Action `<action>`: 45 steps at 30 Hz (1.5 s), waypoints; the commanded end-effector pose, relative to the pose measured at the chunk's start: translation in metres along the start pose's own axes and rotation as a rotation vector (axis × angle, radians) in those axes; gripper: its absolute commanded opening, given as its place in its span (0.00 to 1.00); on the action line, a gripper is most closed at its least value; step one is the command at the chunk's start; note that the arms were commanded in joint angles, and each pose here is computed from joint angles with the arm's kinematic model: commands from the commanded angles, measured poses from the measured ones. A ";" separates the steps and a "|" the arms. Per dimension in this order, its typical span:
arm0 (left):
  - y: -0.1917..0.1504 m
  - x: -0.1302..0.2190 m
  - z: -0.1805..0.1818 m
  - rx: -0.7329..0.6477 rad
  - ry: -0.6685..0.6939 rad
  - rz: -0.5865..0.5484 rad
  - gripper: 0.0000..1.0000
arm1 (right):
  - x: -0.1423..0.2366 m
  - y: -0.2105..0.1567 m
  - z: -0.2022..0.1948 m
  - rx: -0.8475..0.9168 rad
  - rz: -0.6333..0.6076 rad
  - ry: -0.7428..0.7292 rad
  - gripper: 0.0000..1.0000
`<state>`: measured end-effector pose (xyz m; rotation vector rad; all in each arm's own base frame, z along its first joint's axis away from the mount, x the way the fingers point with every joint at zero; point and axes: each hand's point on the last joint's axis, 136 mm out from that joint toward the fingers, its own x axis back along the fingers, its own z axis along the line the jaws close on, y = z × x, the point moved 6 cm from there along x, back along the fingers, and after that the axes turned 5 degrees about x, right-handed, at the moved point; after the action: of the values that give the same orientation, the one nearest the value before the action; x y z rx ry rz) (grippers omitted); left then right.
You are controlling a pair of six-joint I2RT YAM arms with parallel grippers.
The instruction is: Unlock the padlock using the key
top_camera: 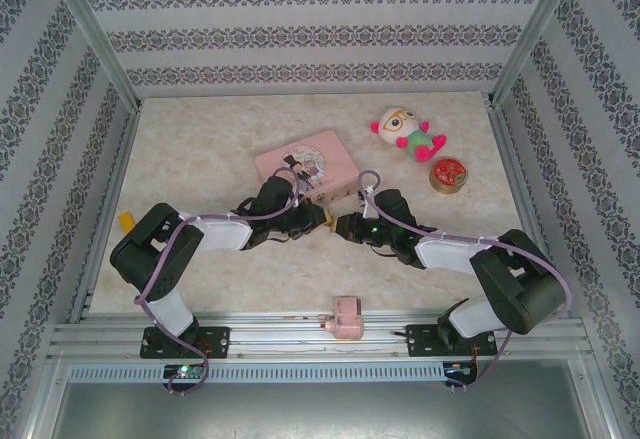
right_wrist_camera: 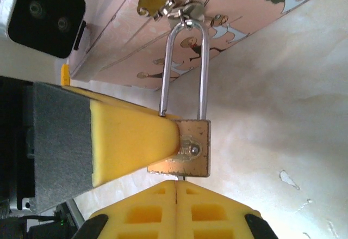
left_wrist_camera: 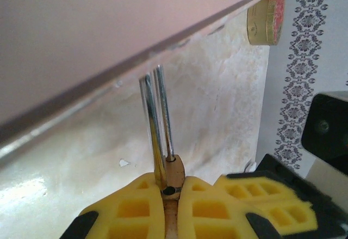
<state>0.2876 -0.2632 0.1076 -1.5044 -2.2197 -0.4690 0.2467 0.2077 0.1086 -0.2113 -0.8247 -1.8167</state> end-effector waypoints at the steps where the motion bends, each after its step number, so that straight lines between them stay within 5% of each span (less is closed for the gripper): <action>1: -0.016 0.002 0.008 0.024 0.012 0.082 0.08 | 0.002 0.003 -0.009 -0.019 -0.060 -0.070 0.03; 8: -0.017 0.001 0.013 0.029 0.023 0.082 0.08 | 0.006 0.005 -0.008 -0.023 -0.079 -0.076 0.11; 14: -0.017 0.001 0.011 0.015 0.012 0.088 0.08 | 0.007 0.008 -0.006 -0.049 -0.087 -0.061 0.28; 18: -0.019 0.002 0.012 0.009 0.014 0.090 0.21 | 0.006 0.010 -0.006 -0.064 -0.089 -0.037 0.35; 31: -0.017 -0.006 0.025 0.035 0.027 0.075 0.27 | -0.007 0.013 -0.019 -0.078 -0.092 -0.064 0.36; 39: -0.009 0.020 0.001 -0.086 0.076 -0.013 0.59 | -0.009 0.012 -0.021 -0.007 -0.071 -0.139 0.37; 42: -0.001 0.042 -0.015 -0.191 0.153 -0.096 0.78 | -0.008 0.012 -0.021 0.032 -0.060 -0.198 0.39; 44: 0.006 0.061 -0.025 -0.253 0.212 -0.176 0.99 | -0.007 0.011 -0.019 0.071 -0.045 -0.254 0.42; 45: 0.009 0.068 -0.029 -0.280 0.235 -0.210 0.99 | -0.007 0.011 -0.018 0.093 -0.036 -0.277 0.43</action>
<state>0.2771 -0.2378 0.1502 -1.4055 -2.2395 -0.7639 0.2628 0.2003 0.0889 -0.3784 -0.9738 -1.8502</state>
